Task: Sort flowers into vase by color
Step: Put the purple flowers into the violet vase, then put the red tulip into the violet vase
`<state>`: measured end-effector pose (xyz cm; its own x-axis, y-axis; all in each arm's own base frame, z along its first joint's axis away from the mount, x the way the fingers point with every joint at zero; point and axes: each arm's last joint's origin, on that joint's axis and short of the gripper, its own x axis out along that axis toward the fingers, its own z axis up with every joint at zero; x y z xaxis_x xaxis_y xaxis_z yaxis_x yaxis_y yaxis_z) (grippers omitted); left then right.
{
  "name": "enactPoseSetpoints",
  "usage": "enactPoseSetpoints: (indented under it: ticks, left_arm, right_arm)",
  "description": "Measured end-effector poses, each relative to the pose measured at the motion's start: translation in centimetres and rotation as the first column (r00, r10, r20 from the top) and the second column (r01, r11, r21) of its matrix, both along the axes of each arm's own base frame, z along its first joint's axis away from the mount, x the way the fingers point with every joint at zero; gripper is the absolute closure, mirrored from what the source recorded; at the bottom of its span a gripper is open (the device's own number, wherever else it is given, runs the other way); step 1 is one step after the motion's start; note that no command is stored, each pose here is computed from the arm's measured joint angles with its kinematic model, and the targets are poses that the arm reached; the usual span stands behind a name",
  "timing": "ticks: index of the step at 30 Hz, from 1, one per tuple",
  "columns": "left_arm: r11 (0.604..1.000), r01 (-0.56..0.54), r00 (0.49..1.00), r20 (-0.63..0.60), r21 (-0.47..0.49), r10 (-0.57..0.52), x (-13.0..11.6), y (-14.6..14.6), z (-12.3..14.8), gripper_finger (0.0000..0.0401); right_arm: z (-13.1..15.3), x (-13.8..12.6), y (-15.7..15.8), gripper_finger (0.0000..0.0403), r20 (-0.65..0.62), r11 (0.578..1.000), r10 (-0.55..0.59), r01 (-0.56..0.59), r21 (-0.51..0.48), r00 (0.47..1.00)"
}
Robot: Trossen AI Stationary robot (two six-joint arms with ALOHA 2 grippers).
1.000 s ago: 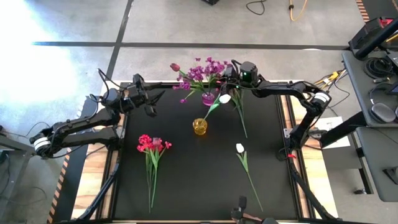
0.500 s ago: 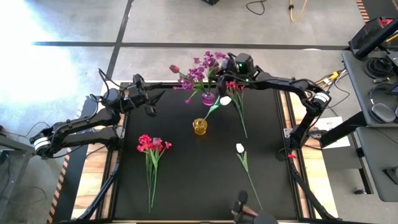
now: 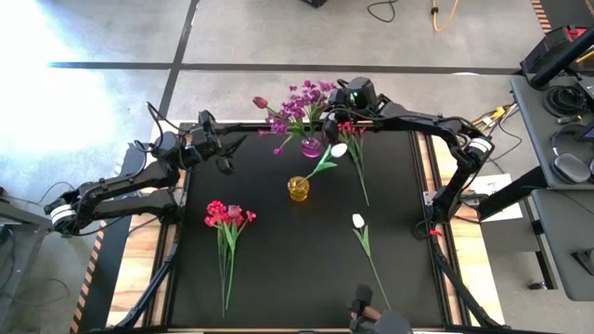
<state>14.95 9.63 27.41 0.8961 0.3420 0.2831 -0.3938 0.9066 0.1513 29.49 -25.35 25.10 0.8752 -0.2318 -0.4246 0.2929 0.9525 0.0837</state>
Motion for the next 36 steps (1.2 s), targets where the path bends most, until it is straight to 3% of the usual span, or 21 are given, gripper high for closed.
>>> enactPoseSetpoints:
  ticks: [9, 23, 36]
  left_arm:
    - [1.0, 0.0, 1.0, -0.015, -0.01, 0.0, 0.0, 0.0, -0.2, 0.0244]
    - [1.0, -0.002, 1.0, -0.021, -0.009, 0.002, 0.1, 0.0, -0.2, 0.0244]
    - [1.0, -0.002, 1.0, -0.031, -0.017, 0.001, 0.1, 0.1, -0.3, 0.0244]
  right_arm:
    - [1.3, -0.7, 0.5, 0.014, -0.018, 0.999, -0.012, 0.011, -0.034, 1.0]
    - [4.2, -3.8, 2.8, 0.014, -0.168, 0.993, -0.097, 0.084, -0.079, 0.981]
    - [6.3, -5.5, 4.4, 0.0144, -0.181, 0.992, -0.09, 0.071, -0.107, 0.979]
